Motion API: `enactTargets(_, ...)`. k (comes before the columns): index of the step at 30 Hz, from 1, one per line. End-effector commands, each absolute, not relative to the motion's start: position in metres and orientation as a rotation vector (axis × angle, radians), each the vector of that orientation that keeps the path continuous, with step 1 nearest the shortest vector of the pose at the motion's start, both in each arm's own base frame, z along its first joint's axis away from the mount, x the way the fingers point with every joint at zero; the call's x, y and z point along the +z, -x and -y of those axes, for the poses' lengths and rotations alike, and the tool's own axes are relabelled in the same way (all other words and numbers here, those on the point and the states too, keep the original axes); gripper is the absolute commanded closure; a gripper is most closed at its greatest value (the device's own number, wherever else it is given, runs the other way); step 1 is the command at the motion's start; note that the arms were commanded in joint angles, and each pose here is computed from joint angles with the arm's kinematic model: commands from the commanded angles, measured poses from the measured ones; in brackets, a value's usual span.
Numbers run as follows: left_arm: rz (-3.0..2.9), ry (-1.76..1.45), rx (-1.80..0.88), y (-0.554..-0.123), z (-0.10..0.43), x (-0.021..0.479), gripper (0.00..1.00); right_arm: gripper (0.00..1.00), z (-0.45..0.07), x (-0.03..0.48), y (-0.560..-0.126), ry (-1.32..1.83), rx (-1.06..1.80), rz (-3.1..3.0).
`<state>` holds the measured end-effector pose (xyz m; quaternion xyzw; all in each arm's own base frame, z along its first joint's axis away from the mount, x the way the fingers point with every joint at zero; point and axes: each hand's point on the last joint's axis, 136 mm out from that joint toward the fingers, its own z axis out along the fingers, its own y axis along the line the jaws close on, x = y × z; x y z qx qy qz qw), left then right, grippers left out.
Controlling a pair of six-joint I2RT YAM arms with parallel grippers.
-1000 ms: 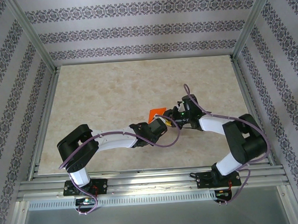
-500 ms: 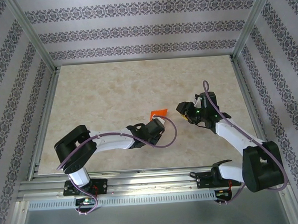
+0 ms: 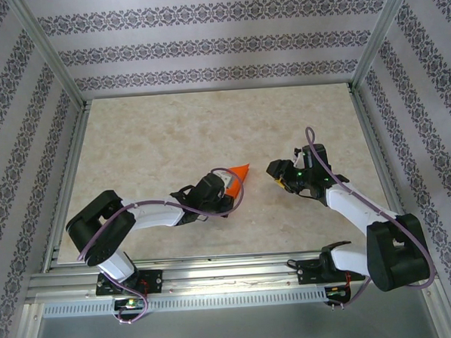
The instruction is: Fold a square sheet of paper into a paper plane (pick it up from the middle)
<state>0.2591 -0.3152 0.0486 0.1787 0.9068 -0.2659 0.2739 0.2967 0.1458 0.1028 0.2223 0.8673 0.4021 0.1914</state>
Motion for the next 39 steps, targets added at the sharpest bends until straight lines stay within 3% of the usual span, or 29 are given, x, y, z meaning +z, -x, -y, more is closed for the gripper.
enactTargets(1, -2.396, -0.415, -0.848, -0.265, 0.327, 0.059, 1.0, 0.47, -0.15, 0.101, -0.295, -0.619, 1.175, -2.438)
enactTargets(34, -2.385, -0.118, -1.155, -0.26, 0.337, 0.031, 1.0, 0.53, -0.198, 0.07, -0.286, -0.502, 1.272, -2.597)
enactTargets(39, -2.358, -0.095, -1.188, -0.26, 0.337, 0.035, 1.0, 0.59, -0.207, 0.068, -0.285, -0.453, 1.298, -2.612)
